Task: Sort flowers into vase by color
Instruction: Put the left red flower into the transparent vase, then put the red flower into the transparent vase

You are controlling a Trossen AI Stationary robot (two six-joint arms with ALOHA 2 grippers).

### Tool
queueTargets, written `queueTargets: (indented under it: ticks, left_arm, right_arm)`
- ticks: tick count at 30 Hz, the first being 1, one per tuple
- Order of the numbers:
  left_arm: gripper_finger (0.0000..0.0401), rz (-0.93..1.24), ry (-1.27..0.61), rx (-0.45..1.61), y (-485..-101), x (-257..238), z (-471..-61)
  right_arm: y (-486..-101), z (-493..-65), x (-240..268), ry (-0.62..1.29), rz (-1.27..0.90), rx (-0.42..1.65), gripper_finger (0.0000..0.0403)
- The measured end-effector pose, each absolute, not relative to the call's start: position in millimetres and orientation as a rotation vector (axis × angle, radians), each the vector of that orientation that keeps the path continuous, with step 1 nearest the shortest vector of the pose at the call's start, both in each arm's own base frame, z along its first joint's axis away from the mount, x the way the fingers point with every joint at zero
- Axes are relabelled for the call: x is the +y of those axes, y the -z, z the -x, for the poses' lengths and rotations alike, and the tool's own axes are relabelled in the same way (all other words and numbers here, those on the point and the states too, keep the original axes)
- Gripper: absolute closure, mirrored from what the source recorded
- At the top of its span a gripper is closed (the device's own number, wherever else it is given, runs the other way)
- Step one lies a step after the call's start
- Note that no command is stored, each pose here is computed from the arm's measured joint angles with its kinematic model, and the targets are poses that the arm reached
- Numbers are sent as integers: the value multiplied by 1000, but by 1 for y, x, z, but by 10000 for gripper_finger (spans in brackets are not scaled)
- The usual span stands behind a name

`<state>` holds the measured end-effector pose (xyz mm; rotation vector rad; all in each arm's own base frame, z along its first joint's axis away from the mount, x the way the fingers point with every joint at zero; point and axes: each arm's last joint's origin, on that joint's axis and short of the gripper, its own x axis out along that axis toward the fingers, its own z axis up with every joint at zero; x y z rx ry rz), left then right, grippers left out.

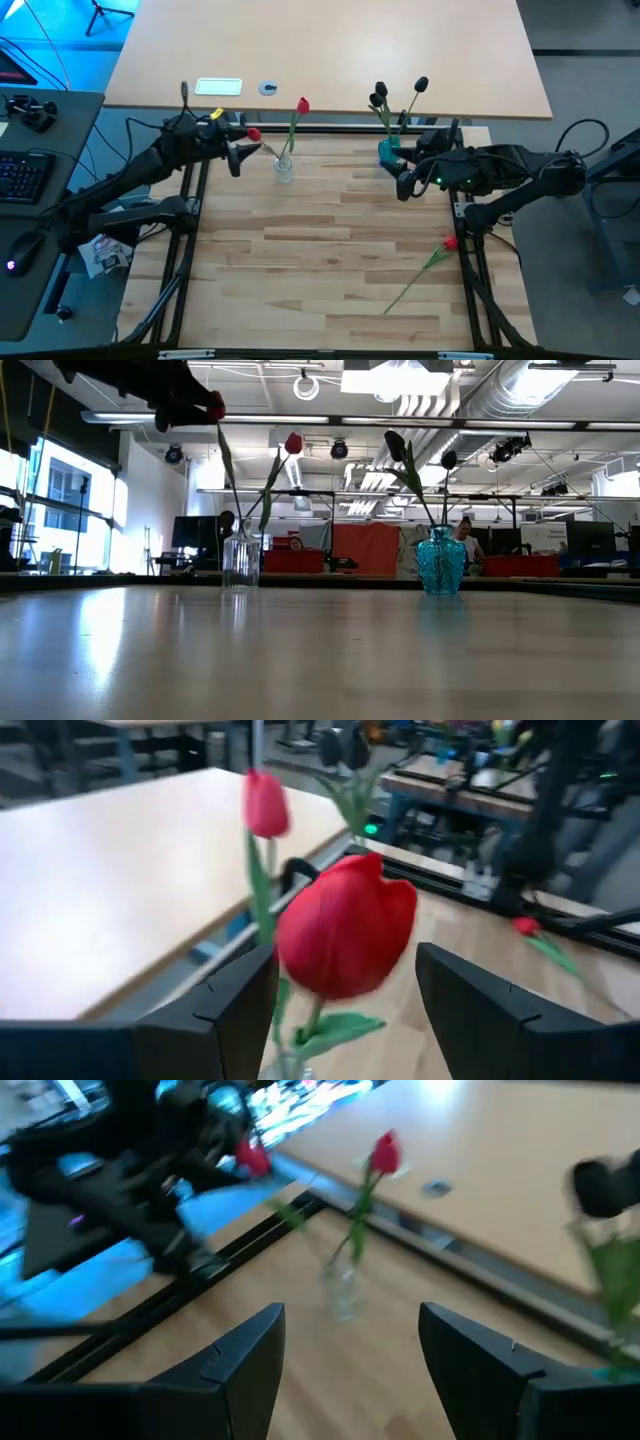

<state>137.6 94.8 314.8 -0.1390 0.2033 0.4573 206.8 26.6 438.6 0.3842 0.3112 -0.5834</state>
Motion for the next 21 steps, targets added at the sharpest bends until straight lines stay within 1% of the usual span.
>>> queueTargets:
  ticks: [4,10,14,17,21]
  left_arm:
    - [176,120,-505,162,-334,88,-126]
    - [176,105,-511,49,-362,77,-111]
    - [176,104,-514,-30,-381,71,-102]
    - [176,129,-511,-59,-387,68,-99]
    - [176,194,-504,-72,-386,68,-99]
  right_arm:
    - [-432,-207,29,531,-430,389,176]
    - [-419,-208,29,582,-442,496,176]
    - [-405,-217,32,635,-492,580,176]
    - [-379,-232,39,624,-545,785,176]
    - [-315,-250,60,609,-646,1092,176]
